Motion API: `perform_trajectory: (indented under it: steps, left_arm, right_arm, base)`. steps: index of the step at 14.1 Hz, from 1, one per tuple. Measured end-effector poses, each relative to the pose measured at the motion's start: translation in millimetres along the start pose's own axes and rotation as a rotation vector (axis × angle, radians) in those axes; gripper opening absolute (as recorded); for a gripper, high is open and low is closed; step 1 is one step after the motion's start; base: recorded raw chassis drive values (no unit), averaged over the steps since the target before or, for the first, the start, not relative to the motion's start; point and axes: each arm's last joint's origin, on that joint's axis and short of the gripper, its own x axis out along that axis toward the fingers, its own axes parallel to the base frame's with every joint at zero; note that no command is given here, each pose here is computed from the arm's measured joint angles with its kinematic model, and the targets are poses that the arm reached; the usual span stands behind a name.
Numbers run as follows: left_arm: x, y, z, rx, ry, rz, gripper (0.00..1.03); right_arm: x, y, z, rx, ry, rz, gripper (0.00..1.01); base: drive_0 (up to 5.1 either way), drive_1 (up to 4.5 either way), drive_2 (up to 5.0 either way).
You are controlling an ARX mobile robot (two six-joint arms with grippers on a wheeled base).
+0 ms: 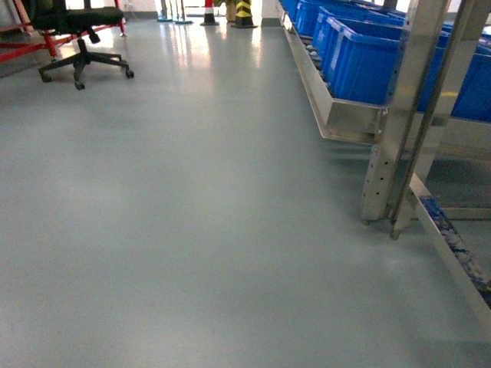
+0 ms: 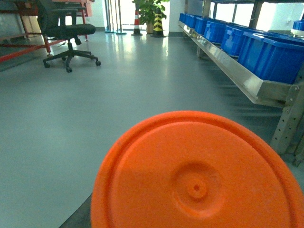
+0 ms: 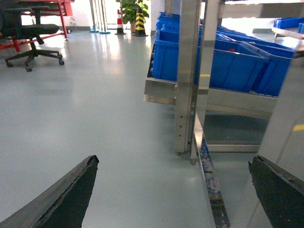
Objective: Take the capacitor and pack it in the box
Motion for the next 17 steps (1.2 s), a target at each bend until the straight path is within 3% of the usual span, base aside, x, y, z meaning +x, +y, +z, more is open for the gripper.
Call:
perform_trajectory:
  steps: [17]
  left_arm:
    - [0.0, 0.0, 0.0, 0.0, 0.0, -0.001, 0.43]
  right_arm:
    - [0.0, 0.0, -0.2, 0.0, 0.002, 0.0, 0.98]
  base:
    - [-5.0, 2.4, 2.4]
